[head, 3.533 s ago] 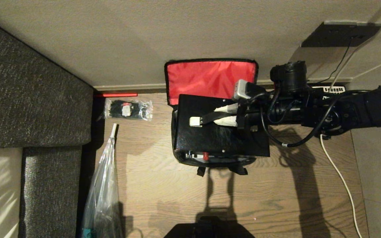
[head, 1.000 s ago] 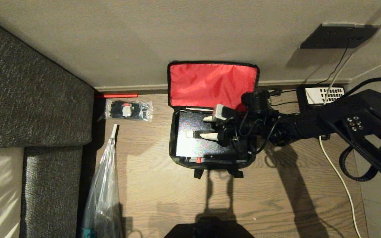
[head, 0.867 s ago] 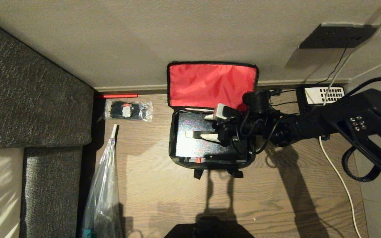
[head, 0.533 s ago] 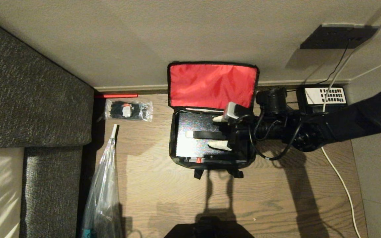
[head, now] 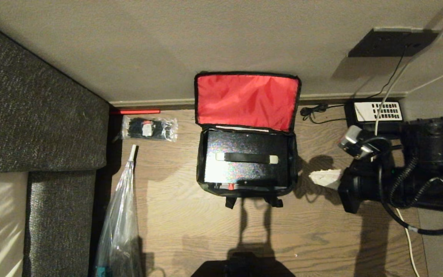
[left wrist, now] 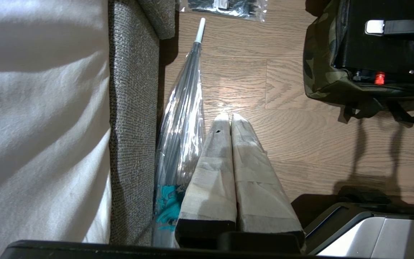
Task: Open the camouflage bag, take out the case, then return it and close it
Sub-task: Close the top of the storage box
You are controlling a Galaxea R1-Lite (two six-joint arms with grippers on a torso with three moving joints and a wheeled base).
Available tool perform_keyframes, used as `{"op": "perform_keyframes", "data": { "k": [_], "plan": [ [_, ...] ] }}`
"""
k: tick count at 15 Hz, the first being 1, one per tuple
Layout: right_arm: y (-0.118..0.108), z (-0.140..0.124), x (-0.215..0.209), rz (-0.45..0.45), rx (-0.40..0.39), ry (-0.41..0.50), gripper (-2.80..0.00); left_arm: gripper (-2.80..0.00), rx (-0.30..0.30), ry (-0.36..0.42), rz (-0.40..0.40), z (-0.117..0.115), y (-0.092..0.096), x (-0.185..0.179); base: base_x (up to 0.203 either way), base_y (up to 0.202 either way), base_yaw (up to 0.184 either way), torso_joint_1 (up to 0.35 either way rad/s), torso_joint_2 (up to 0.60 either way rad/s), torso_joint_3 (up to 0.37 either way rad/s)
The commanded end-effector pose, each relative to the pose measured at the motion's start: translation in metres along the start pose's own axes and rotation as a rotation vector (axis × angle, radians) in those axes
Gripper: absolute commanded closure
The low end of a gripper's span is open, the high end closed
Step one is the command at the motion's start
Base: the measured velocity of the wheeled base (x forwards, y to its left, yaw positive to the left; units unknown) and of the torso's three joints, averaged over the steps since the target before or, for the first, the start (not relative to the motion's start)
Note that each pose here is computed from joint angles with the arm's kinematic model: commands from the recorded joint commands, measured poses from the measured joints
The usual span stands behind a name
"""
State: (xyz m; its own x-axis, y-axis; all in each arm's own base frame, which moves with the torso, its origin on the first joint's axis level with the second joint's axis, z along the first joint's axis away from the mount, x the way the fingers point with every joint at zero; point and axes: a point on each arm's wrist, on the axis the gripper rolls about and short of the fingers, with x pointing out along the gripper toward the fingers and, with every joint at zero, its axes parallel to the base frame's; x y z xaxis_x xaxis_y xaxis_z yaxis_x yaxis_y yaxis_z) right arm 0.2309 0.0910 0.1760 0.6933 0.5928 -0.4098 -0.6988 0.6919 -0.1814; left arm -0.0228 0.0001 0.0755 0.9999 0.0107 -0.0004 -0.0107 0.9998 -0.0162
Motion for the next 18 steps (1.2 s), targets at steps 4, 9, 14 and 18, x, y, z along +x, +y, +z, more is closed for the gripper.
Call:
{"op": "perform_keyframes", "data": {
  "k": [4,9,14,18],
  "plan": [
    [0.034,-0.025,-0.087,-0.215,0.133,0.046,0.00,0.00,-0.001,0.001,0.002,-0.001,0.000,0.000,0.000,0.000,0.000,0.000,0.00,0.000],
    [0.035,-0.031,-0.084,-0.212,0.407,0.115,0.00,0.00,-0.001,0.001,0.002,-0.001,0.000,0.000,0.000,0.000,0.000,0.000,0.00,0.000],
    [-0.012,0.010,-0.010,-0.243,0.683,0.035,0.00,0.00,-0.001,0.001,0.002,-0.001,0.000,0.000,0.000,0.000,0.000,0.000,0.00,0.000],
    [-0.041,0.014,0.042,-0.272,0.716,0.044,0.00,0.00,-0.001,0.001,0.002,-0.001,0.000,0.000,0.000,0.000,0.000,0.000,0.00,0.000]
  ]
}}
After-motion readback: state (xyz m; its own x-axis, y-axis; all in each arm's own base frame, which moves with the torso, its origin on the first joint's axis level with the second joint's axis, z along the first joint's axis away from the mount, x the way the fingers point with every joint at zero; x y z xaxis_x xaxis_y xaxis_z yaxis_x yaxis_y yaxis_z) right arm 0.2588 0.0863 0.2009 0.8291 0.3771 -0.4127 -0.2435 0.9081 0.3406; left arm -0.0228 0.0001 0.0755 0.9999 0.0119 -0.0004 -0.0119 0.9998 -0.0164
